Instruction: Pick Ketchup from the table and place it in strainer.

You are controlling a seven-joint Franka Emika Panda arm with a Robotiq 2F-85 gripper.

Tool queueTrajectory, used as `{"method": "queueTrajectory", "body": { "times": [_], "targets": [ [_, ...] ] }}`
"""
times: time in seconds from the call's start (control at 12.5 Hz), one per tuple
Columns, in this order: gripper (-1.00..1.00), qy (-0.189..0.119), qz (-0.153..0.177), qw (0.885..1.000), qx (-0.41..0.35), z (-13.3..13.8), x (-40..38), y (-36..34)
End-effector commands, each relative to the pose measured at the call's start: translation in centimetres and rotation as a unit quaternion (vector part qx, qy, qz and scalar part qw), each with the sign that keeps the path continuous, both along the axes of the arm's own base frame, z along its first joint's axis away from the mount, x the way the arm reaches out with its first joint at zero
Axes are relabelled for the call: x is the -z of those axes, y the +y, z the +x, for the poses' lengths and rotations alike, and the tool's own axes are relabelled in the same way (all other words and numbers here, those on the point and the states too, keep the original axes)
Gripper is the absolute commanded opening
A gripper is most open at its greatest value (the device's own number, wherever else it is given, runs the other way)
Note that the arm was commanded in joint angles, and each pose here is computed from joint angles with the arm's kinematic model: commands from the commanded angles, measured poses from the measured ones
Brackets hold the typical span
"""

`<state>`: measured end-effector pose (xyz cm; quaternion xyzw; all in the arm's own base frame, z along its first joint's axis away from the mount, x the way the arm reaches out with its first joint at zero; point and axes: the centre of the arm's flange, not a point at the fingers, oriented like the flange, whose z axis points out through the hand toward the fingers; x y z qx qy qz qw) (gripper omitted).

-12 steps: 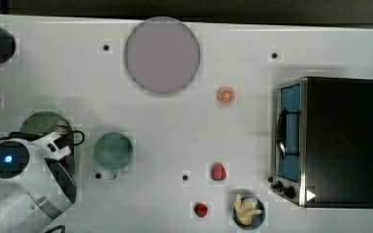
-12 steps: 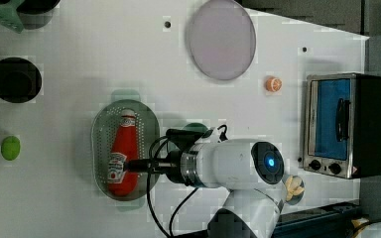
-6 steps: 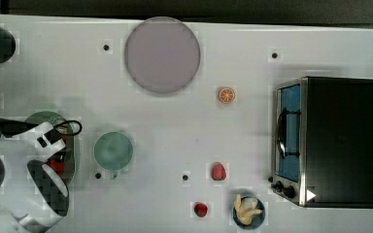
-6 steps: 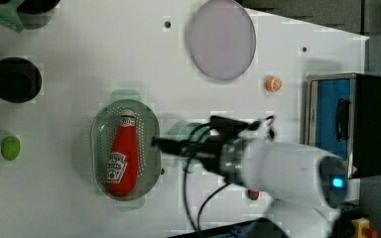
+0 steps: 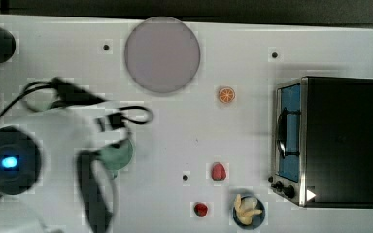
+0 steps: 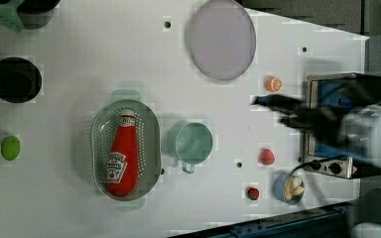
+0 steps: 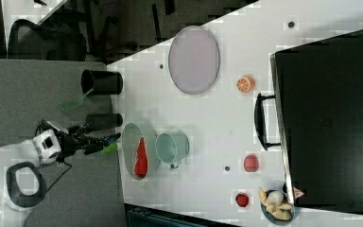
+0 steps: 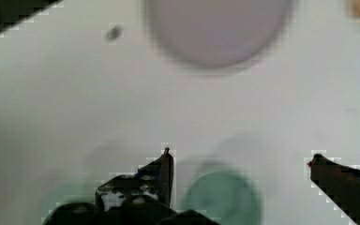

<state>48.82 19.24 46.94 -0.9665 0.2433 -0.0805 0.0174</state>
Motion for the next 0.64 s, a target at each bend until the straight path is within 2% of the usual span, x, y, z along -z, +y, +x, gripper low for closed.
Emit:
{"method": "queueTrajectory", "body": {
  "times": [0.08,0.32,0.4,0.56,0.64],
  "targets": [
    [1.00,0.022,-0.014,0.994,0.107,0.7,-4.6,-10.8],
    [1.00,0.036,-0.016,0.992,0.118,-0.6,-9.9,-15.8],
    [1.00,0.049,-0.016,0.992,0.117,-1.1,-10.7,-17.1],
    [1.00,0.077,0.007,0.988,0.135,-1.9,-11.3,-19.3],
    [1.00,0.076,0.020,0.987,0.142,-1.9,-11.4,-19.9]
  ]
}}
